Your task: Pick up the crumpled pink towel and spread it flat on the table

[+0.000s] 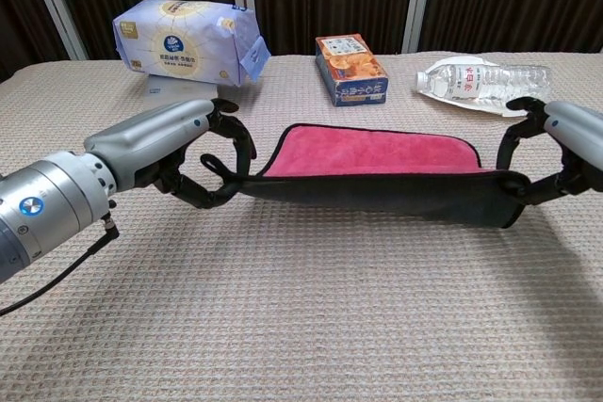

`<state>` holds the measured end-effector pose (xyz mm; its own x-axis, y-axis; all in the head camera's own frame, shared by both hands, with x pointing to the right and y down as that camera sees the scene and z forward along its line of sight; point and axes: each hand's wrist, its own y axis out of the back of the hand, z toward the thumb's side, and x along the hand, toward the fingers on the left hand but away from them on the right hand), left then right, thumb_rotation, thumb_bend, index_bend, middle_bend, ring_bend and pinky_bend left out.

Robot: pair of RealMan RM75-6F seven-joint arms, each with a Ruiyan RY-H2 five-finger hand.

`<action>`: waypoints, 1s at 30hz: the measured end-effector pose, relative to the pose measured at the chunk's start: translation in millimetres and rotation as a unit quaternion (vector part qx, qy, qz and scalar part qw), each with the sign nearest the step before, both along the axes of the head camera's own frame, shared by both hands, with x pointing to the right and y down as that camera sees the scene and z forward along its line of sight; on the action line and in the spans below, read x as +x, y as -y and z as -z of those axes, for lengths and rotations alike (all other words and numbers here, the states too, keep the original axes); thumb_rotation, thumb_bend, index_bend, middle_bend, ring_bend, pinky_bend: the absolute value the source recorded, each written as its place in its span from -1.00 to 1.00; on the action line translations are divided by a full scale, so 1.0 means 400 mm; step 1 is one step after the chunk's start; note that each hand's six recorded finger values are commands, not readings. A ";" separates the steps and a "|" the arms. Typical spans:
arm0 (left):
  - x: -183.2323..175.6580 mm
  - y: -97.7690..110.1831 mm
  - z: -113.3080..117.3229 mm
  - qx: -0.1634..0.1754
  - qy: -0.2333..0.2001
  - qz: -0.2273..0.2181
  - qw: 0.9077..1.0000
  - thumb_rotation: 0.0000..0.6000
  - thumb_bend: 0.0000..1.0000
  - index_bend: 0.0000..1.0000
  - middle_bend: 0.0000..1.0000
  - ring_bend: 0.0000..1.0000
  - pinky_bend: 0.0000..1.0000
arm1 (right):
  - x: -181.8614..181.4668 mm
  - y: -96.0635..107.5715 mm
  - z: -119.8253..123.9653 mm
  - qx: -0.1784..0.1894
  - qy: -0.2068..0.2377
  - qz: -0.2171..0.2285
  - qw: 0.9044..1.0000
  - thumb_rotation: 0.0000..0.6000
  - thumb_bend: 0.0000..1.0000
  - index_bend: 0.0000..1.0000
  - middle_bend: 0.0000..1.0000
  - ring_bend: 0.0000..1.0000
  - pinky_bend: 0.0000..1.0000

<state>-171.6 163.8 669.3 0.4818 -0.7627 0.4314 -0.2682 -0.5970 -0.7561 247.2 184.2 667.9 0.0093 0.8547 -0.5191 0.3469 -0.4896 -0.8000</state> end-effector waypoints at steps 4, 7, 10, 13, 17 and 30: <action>-0.002 -0.009 -0.004 -0.004 0.001 -0.003 1.000 1.00 -0.03 0.06 -0.40 -0.98 -0.94 | -0.015 -0.026 -0.009 -0.010 0.005 0.008 1.000 1.00 0.12 0.22 -0.93 -1.00 -1.00; -0.004 -0.019 -0.008 -0.008 0.000 -0.007 1.000 1.00 -0.03 0.06 -0.40 -0.98 -0.94 | -0.025 -0.044 -0.017 -0.016 0.004 0.016 1.000 1.00 0.12 0.22 -0.93 -1.00 -1.00; -0.006 -0.028 -0.012 -0.012 0.002 -0.012 1.000 1.00 -0.03 0.05 -0.41 -0.98 -0.94 | -0.032 -0.057 -0.025 -0.021 0.002 0.020 1.000 1.00 0.12 0.22 -0.93 -1.00 -1.00; -0.007 -0.038 -0.017 -0.016 0.004 -0.016 1.000 1.00 -0.04 0.03 -0.43 -0.98 -0.94 | -0.033 -0.065 -0.032 -0.023 -0.002 0.022 0.999 1.00 0.12 0.22 -0.93 -1.00 -1.00; -0.008 -0.048 -0.023 -0.023 0.006 -0.019 1.000 1.00 -0.17 -0.04 -0.45 -0.98 -0.94 | -0.029 -0.073 -0.043 -0.029 -0.005 0.021 0.999 1.00 0.12 0.17 -0.93 -1.00 -1.00; -0.033 -0.053 -0.034 -0.046 0.022 -0.016 0.999 1.00 -0.87 -0.43 -0.63 -1.00 -0.98 | -0.017 -0.107 -0.052 -0.050 -0.016 0.034 0.998 1.00 -0.16 -1.00 -1.00 -1.00 -1.00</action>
<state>-184.7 185.1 683.0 0.4839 -0.7033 0.5208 -0.2155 -0.6726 -0.7080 240.5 226.9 688.8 0.0476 0.7965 -0.6027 0.2851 -0.5891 -0.7561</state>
